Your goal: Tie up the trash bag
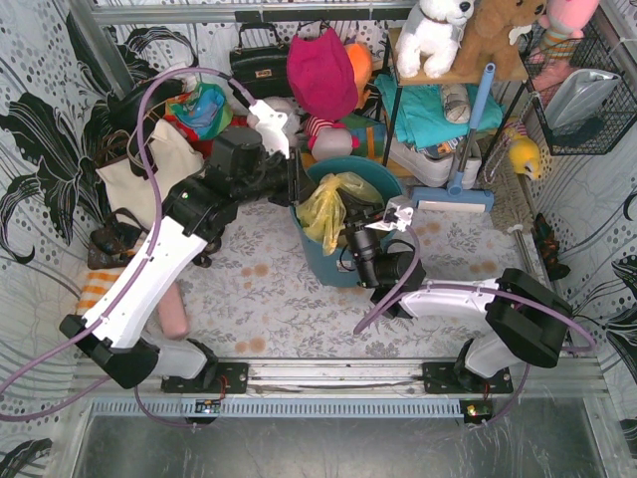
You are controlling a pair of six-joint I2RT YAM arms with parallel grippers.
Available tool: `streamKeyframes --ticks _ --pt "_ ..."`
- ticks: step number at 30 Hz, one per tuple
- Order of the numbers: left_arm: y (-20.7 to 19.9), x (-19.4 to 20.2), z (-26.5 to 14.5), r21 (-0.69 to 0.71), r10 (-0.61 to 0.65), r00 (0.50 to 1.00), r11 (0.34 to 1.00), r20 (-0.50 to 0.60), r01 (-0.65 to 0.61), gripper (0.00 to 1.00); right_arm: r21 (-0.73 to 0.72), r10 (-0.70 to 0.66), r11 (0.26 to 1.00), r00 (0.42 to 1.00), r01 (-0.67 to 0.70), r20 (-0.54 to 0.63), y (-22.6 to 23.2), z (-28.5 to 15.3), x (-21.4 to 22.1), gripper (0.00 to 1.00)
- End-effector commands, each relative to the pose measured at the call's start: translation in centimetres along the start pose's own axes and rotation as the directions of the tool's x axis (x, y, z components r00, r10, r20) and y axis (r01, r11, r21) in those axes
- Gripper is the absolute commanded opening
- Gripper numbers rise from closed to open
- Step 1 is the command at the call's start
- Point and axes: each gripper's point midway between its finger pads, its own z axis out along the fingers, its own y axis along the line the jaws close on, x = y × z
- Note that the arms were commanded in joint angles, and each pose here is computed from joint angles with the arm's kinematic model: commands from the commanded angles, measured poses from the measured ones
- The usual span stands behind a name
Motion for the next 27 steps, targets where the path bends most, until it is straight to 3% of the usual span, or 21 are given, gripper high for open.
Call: streamKeyframes --ticks 1,14,22,27 --pt "-1.8 -0.9 -1.2 0.089 -0.037 0.998 0.996 0.057 0.032 0.32 -0.033 0.051 0.998 0.997 -0.049 0.06 1.2 1.0 -1.2 0.0" --pt "-1.7 -2.8 -0.9 0.063 -0.03 0.993 0.998 0.113 0.023 0.36 -0.198 0.037 0.979 0.998 -0.047 -0.055 4.1 0.2 0.8 0.0" --pt "-3.1 -2.5 -0.2 0.103 -0.027 0.995 0.995 0.098 0.017 0.37 -0.209 0.034 0.977 0.998 -0.044 -0.052 4.4 0.3 0.9 0.0" --pt "-4.9 -0.9 0.2 0.156 -0.006 0.999 0.988 0.034 0.001 0.38 -0.204 0.026 0.979 0.999 -0.03 -0.023 4.3 0.7 0.5 0.0"
